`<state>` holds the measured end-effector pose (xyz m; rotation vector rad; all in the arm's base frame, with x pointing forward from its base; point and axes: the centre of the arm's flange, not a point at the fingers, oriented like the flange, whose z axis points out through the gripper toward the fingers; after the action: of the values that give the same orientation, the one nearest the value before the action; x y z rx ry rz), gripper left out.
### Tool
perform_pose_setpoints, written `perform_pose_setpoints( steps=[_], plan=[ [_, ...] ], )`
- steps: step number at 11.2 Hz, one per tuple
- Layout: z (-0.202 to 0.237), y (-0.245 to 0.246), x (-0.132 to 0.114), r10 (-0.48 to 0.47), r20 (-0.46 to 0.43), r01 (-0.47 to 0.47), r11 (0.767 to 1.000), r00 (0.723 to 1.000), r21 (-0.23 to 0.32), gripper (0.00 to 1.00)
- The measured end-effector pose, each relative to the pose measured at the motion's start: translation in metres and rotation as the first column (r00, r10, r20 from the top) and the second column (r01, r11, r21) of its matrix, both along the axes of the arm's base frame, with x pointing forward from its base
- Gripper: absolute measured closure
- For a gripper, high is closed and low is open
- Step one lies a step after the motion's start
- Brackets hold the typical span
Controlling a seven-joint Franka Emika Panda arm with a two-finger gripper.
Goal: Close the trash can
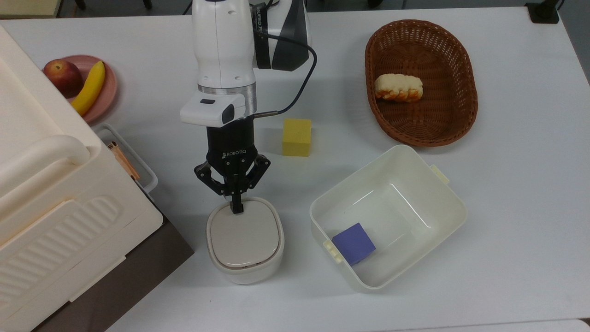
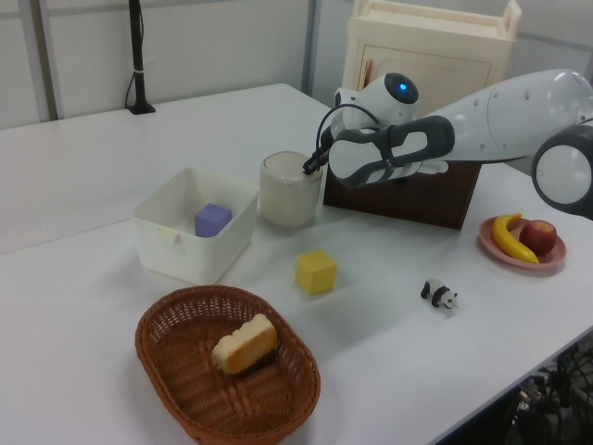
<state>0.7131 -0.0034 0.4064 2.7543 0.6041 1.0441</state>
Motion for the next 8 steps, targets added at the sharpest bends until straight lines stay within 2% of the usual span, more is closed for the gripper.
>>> perform_pose_setpoints(
  steps=[5,6,7,8],
  plan=[
    [0.007,-0.001,0.002,0.003,0.014,-0.003,1.0,1.0,-0.004,0.99],
    [0.018,-0.001,0.003,-0.002,0.034,0.002,1.0,0.999,0.001,0.99],
    [0.047,-0.001,0.002,-0.019,0.076,0.018,1.0,0.997,0.016,0.99],
    [0.075,-0.001,-0.004,-0.036,0.071,0.034,0.999,0.997,0.033,0.99]
  ],
)
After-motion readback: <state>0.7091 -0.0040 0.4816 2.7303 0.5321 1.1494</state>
